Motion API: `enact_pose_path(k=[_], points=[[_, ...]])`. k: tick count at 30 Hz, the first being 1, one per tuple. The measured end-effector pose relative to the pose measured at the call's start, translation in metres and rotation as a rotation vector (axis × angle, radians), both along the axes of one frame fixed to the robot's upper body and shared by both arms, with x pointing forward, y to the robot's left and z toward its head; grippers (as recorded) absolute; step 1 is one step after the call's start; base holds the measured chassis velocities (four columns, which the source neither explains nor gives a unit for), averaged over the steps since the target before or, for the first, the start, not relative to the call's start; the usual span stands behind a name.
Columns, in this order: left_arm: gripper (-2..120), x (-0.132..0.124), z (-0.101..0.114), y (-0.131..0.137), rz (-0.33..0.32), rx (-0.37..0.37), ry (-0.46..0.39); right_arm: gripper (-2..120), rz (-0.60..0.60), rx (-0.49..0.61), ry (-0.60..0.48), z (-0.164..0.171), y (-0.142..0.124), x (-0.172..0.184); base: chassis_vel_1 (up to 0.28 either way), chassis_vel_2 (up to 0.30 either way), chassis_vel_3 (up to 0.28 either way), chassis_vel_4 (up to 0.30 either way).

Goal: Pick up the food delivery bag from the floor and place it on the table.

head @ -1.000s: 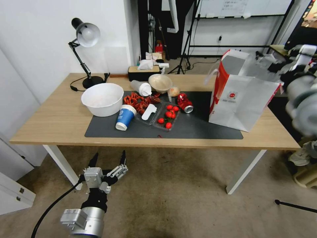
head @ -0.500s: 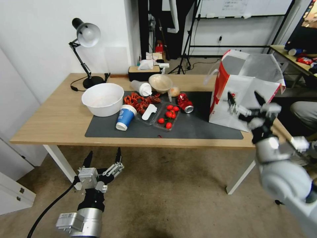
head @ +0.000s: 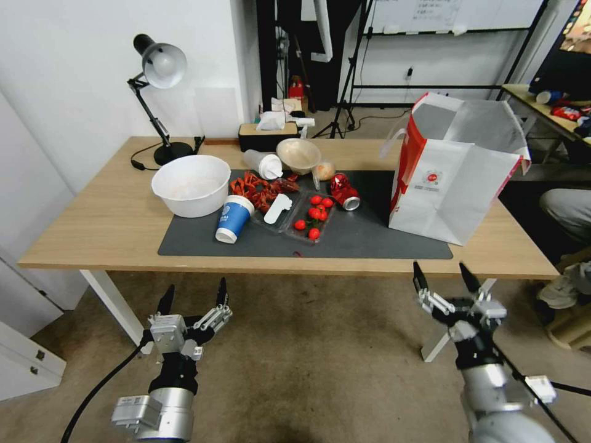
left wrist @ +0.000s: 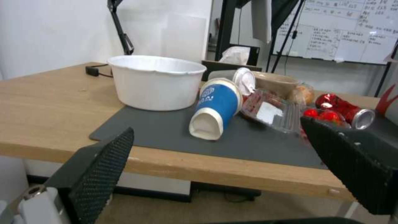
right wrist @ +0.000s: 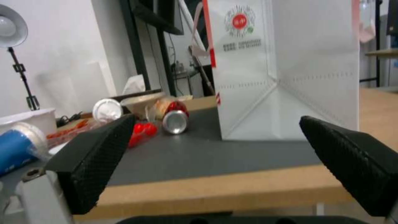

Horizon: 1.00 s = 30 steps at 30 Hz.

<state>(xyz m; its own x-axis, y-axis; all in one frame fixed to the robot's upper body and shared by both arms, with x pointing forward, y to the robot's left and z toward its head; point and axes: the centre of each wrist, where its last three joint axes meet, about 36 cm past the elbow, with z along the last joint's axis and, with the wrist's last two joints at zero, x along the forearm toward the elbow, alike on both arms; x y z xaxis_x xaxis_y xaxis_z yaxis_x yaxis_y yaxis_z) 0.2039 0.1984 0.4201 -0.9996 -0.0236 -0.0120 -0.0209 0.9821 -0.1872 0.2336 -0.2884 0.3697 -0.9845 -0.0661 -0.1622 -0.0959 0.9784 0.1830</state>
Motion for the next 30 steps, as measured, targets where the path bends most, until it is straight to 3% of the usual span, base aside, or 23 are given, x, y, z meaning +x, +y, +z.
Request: enact_pose_path(k=[6,30], points=[[100,0.002,-0.014,-0.001,-0.003,0.001,0.016,100,0.010,0.000,0.027,-0.009,0.003,-0.008,0.000,0.000,0.000,0.000],[100,0.006,-0.024,0.000,-0.009,0.000,0.016,100,0.033,-0.011,0.069,-0.019,0.003,-0.003,0.000,0.000,0.000,0.000]])
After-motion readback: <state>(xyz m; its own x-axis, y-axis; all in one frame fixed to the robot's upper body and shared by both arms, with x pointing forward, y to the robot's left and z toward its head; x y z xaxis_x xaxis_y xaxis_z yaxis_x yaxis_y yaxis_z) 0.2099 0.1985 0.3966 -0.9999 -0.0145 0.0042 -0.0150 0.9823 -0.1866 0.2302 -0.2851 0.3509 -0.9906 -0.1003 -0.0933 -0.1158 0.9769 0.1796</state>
